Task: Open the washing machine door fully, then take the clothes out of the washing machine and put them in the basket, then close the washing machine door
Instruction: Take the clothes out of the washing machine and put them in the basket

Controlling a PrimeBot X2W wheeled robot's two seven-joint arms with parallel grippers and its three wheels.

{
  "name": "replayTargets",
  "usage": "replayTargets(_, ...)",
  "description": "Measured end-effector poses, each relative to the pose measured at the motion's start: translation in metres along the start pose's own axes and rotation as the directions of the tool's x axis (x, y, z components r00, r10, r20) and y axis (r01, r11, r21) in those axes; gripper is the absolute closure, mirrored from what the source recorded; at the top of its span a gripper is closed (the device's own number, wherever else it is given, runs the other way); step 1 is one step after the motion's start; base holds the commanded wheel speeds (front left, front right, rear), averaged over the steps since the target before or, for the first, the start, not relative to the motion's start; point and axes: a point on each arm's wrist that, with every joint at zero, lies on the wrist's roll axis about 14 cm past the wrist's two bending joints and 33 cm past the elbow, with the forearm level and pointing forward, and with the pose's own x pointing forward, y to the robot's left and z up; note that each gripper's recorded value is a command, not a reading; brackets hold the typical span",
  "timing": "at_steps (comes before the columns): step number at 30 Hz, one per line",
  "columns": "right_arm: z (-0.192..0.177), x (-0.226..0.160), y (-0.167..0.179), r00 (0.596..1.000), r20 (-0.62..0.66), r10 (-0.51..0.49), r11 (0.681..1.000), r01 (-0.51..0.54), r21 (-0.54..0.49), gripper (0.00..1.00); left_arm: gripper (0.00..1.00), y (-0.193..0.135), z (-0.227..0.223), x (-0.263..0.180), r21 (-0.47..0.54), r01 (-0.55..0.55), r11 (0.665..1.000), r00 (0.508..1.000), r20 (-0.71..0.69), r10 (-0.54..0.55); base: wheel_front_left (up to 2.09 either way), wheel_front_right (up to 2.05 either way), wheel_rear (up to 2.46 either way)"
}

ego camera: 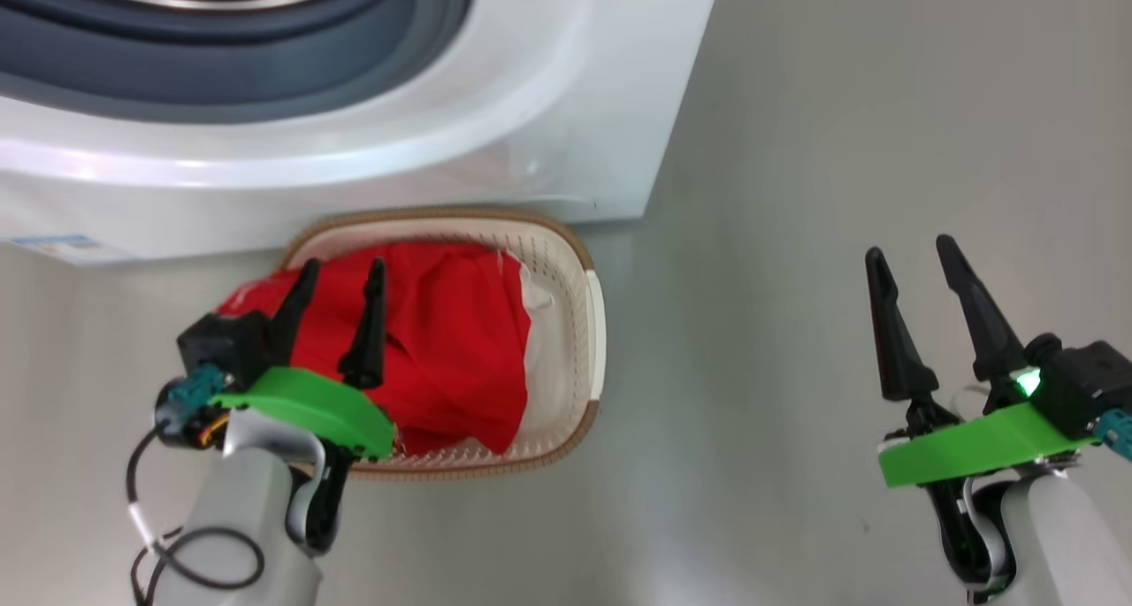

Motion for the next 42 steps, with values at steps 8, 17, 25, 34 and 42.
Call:
replayTargets(8,0.014,-0.022,0.008,1.000,0.021,0.012,1.000,-0.012,0.002,0.00,0.00,0.005,0.047,-0.034,0.058,-0.029,0.998,0.989,0.145,0.020,0.00,0.00,0.00)
replayTargets(17,0.027,-0.041,0.014,0.999,0.045,0.018,1.000,-0.018,0.003,0.00,0.00,0.009,0.080,-0.072,0.098,-0.062,0.993,0.965,0.261,0.035,0.00,0.00,0.00)
replayTargets(25,0.032,-0.066,0.007,0.999,0.053,-0.010,1.000,0.009,0.008,0.00,0.00,0.010,0.085,-0.111,0.115,-0.080,0.990,0.950,0.308,0.041,0.00,0.00,0.00)
replayTargets(34,0.028,-0.081,-0.001,0.998,0.042,-0.038,0.999,0.038,0.008,0.00,0.00,0.022,0.080,-0.138,0.109,-0.123,0.986,0.944,0.319,0.083,0.00,0.00,0.00)
replayTargets(42,0.026,-0.082,-0.004,0.998,0.036,-0.048,0.999,0.048,0.010,0.00,0.00,0.024,0.080,-0.139,0.114,-0.131,0.985,0.944,0.317,0.089,0.00,0.00,0.00)
